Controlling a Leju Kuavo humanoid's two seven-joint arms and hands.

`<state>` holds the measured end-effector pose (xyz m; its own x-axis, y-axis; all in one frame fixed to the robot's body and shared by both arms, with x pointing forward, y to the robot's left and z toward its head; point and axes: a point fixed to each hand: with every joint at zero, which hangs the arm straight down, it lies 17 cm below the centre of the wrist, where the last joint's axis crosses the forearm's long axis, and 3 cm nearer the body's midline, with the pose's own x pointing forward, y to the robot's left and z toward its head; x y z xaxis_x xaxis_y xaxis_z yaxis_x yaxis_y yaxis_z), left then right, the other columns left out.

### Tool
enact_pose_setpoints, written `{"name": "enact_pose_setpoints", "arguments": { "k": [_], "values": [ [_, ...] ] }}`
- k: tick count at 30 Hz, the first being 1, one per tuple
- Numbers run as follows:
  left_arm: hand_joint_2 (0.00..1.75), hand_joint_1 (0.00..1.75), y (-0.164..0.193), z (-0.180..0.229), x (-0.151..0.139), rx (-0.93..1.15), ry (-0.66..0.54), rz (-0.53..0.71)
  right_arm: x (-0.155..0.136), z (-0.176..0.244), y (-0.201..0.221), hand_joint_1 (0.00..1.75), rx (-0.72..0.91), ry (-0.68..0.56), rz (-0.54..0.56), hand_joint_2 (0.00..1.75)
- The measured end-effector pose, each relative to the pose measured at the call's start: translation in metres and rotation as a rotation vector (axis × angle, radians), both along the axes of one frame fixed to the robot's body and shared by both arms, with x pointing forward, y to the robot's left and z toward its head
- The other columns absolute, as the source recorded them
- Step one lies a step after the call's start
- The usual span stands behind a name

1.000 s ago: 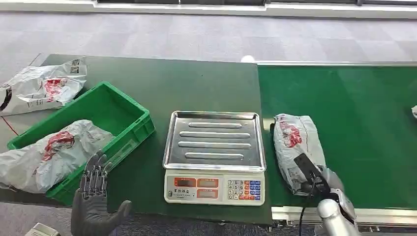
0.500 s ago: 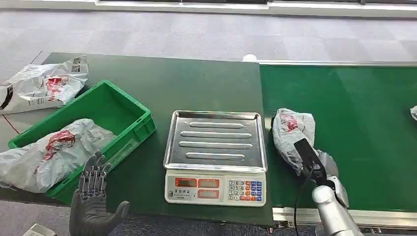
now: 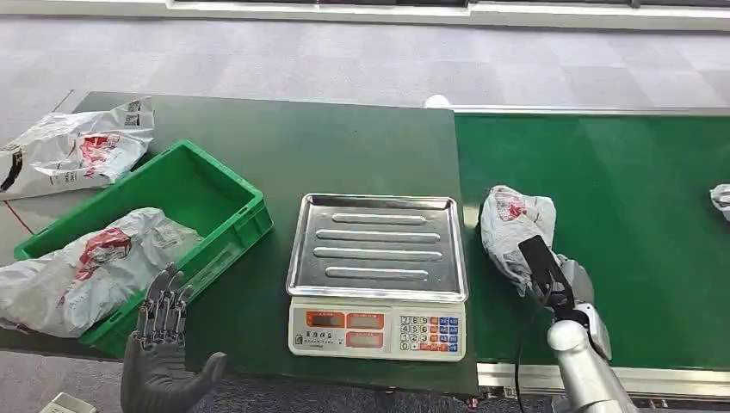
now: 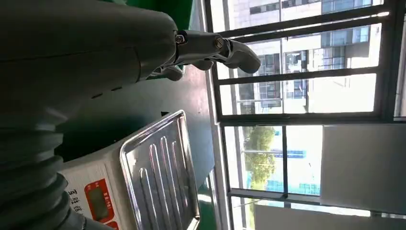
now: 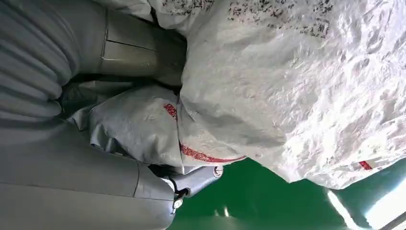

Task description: Moved the parcel from conveyor to table for the left to box.

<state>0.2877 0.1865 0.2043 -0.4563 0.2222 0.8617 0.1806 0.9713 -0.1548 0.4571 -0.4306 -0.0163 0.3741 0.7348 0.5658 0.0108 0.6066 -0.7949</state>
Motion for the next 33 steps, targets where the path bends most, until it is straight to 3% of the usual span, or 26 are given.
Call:
{"name": "enact_pose_setpoints", "arguments": {
  "k": [3,5,9,12,15,17,20,21,23,24,27,32,33],
  "values": [
    [1.75,0.0,0.0,0.0,0.0,0.0,0.001,0.0,0.001,0.002,0.0,1.75,0.003,-0.01,0.0,1.75],
    [1.75,0.0,0.0,-0.001,0.0,0.0,0.0,0.002,0.006,0.019,0.002,1.75,0.043,-0.105,-0.004,1.75],
    [1.75,0.0,-0.002,0.0,-0.001,-0.005,-0.011,0.008,0.014,0.096,0.006,1.75,0.193,-0.473,-0.023,1.75],
    [1.75,0.0,-0.004,0.0,-0.001,-0.004,-0.014,0.017,-0.004,0.187,0.004,1.75,0.24,-0.841,-0.08,1.75],
    [1.75,0.0,-0.006,0.001,0.0,0.0,-0.023,0.023,-0.023,0.253,0.02,1.75,0.239,-1.033,-0.045,1.75],
    [1.75,0.0,-0.009,0.004,-0.001,0.013,-0.048,0.022,-0.012,0.273,0.068,1.75,0.216,-0.984,0.142,1.75],
    [1.75,0.0,-0.014,0.007,0.003,0.033,-0.086,0.001,0.0,0.236,0.233,1.75,-0.062,-0.677,0.668,1.75],
    [1.75,0.0,-0.015,0.008,0.004,0.035,-0.092,-0.002,-0.007,0.221,0.267,1.75,-0.145,-0.621,0.767,1.75],
    [1.75,0.0,-0.017,0.006,0.004,0.04,-0.092,-0.013,-0.024,0.217,0.307,1.75,-0.206,-0.648,0.839,1.75],
    [1.75,0.0,-0.018,0.004,0.003,0.042,-0.087,-0.02,-0.029,0.226,0.313,1.75,-0.158,-0.682,0.837,1.75],
    [1.75,0.0,-0.021,0.001,0.003,0.051,-0.079,-0.029,-0.037,0.234,0.327,1.75,-0.066,-0.691,0.872,1.75],
    [1.75,0.0,-0.022,0.001,0.003,0.051,-0.078,-0.034,-0.04,0.233,0.332,1.75,-0.058,-0.681,0.89,1.75],
    [1.75,0.0,-0.024,-0.001,0.002,0.058,-0.075,-0.04,-0.044,0.216,0.348,1.75,-0.04,-0.577,0.939,1.75]
  ]
}}
